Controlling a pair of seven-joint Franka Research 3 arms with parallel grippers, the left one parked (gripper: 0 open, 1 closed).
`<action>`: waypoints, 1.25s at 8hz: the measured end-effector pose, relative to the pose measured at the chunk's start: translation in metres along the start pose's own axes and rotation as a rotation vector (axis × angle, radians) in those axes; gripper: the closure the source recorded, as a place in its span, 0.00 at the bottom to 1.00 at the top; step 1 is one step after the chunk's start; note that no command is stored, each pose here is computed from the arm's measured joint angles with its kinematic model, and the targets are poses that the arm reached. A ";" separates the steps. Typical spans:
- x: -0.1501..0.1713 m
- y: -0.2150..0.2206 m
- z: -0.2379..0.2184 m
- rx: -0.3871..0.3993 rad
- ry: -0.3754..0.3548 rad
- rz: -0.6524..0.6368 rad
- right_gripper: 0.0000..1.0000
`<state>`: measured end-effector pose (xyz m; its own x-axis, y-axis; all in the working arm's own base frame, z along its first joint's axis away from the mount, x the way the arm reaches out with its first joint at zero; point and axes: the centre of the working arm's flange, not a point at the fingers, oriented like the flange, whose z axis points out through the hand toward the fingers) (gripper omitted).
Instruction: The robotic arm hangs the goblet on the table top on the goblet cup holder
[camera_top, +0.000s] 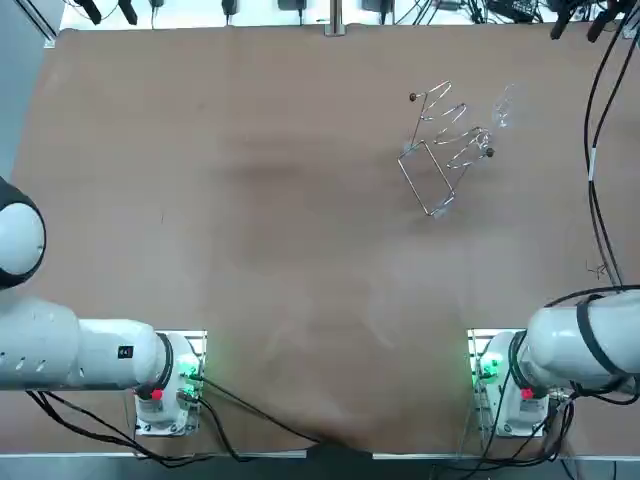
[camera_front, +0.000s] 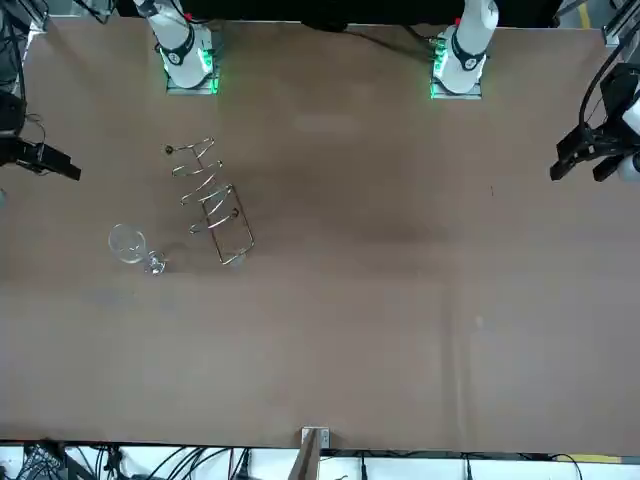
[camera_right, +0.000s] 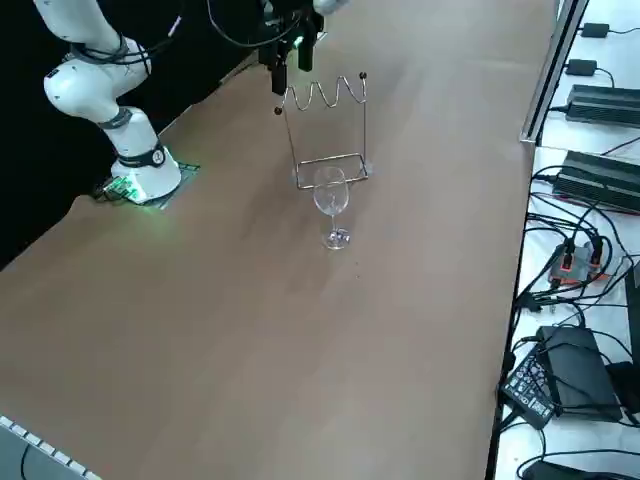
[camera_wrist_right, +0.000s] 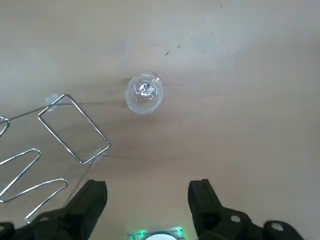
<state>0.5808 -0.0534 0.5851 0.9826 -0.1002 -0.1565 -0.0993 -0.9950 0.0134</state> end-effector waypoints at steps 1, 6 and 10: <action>0.002 0.003 0.002 0.001 0.000 -0.002 0.00; 0.016 0.050 0.012 -0.006 0.074 -0.347 0.00; 0.034 0.101 0.077 0.102 0.159 -0.755 0.00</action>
<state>0.5925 -0.1571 0.5046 0.7994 0.5981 0.0564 0.5997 -0.7892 -0.1323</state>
